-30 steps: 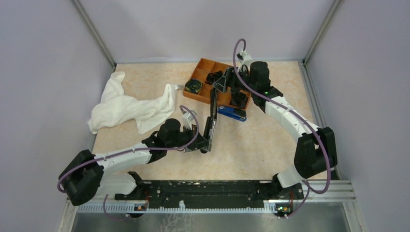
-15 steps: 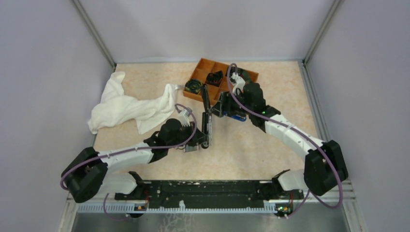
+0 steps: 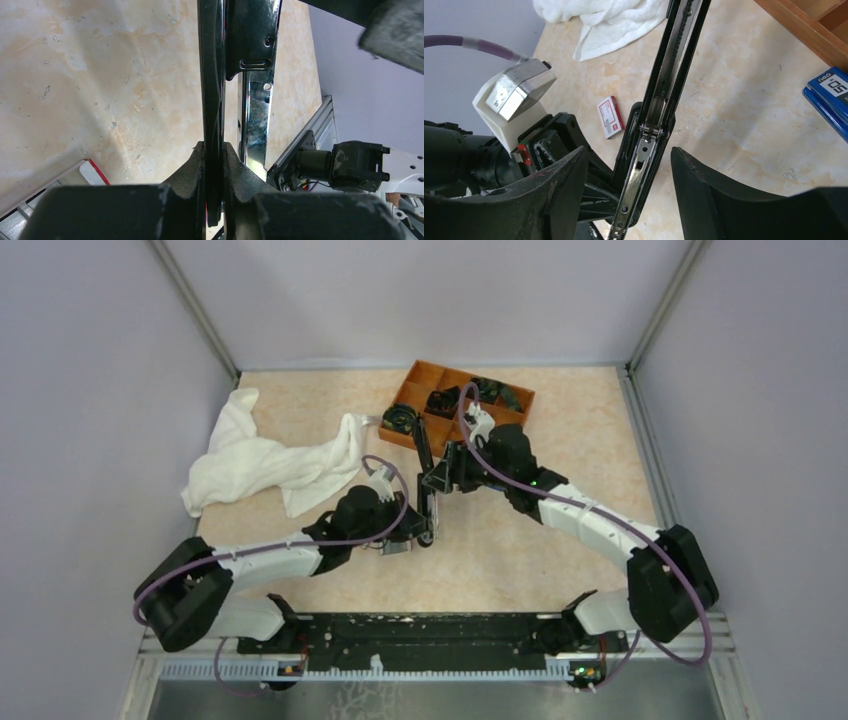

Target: Load the staples into the stapler

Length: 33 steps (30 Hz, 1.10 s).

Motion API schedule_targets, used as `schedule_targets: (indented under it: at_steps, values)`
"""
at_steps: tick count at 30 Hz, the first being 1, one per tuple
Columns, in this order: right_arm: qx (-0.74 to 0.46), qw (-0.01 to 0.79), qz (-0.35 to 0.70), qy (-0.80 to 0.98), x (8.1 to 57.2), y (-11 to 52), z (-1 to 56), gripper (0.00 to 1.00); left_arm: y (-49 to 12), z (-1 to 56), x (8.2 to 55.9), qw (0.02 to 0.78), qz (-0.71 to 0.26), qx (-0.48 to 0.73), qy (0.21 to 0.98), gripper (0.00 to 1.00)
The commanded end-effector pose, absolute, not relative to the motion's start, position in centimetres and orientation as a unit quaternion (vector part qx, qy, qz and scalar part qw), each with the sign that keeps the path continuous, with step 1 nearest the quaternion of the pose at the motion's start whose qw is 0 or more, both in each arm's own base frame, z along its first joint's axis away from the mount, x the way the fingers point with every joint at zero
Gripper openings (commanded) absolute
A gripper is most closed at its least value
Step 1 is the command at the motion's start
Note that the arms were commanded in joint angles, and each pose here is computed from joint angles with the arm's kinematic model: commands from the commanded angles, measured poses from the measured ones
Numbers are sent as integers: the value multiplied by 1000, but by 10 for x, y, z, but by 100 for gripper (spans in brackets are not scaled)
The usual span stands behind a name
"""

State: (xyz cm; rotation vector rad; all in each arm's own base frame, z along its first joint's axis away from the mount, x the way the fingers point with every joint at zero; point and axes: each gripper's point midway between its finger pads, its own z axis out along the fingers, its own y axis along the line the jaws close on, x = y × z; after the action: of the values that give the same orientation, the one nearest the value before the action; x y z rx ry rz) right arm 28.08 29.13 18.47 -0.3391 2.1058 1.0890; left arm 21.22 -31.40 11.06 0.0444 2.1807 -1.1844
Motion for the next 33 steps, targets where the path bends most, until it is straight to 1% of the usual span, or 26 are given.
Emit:
schedule_targets:
  at_steps: [1,12,19,23,25,26,29,33]
  values:
    - [-124,388,418,812,293,298,189,60,-329,154,225,363,-501,23,785,0]
    - [-131,374,410,821,292,308,175,50,-333,156,225,360,-510,23,781,0]
    - [-132,371,406,825,293,313,169,38,-333,154,225,359,-509,24,782,0]
    - [-136,372,400,827,294,315,169,24,-333,151,224,357,-505,31,785,1]
    - [-139,376,393,828,297,314,171,16,-332,146,224,355,-499,33,790,8]
    - [-142,379,389,828,298,313,173,13,-331,144,224,354,-495,32,793,13]
    - [-151,387,367,832,302,309,175,0,-325,137,223,355,-482,26,801,31]
    - [-168,389,326,845,310,301,167,0,-316,130,222,358,-466,16,809,46]
